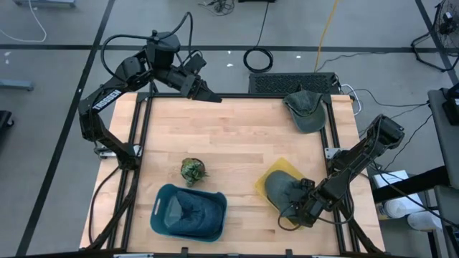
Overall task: Pick & Place hat
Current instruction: Put the bottom black cap into the yellow bin, then put the black cap into the yellow bin
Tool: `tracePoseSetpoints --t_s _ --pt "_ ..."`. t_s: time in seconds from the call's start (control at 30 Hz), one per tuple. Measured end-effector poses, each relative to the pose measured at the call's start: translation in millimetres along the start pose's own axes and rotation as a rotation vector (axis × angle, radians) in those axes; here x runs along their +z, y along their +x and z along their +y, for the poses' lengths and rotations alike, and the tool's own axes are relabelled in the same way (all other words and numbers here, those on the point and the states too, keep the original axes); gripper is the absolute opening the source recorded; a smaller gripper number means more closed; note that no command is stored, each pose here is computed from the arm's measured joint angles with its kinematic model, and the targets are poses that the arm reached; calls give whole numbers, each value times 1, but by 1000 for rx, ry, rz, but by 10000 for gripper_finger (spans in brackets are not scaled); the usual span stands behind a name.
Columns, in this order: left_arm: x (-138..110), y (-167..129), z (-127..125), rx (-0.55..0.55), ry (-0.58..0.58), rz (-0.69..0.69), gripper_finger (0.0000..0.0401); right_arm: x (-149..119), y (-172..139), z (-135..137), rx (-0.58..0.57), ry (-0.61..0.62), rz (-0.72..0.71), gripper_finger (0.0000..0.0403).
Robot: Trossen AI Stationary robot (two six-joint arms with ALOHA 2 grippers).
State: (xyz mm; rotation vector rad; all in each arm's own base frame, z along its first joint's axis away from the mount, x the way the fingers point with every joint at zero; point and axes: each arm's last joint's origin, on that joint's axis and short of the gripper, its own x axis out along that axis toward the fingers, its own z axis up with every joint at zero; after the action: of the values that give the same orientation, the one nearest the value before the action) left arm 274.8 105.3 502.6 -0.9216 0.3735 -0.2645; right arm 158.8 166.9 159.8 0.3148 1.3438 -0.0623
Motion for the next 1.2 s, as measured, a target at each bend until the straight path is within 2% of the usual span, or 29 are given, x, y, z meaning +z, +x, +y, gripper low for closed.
tracePoseSetpoints --t_s 0.2,0.63,0.8,1.0,1.2 --pt "0 0 0 0 0 0 136 0 -4 0 17 -7 -8 289" --pt "0 0 0 0 24 1 136 -1 -45 -10 151 51 -81 289" --pt "0 0 0 -1 25 1 136 -2 -64 -14 239 98 -120 288" --pt "0 0 0 -1 26 1 136 -4 -89 -18 419 164 -145 288" --pt "0 0 0 -2 50 2 136 -5 -110 -24 545 223 -186 288"
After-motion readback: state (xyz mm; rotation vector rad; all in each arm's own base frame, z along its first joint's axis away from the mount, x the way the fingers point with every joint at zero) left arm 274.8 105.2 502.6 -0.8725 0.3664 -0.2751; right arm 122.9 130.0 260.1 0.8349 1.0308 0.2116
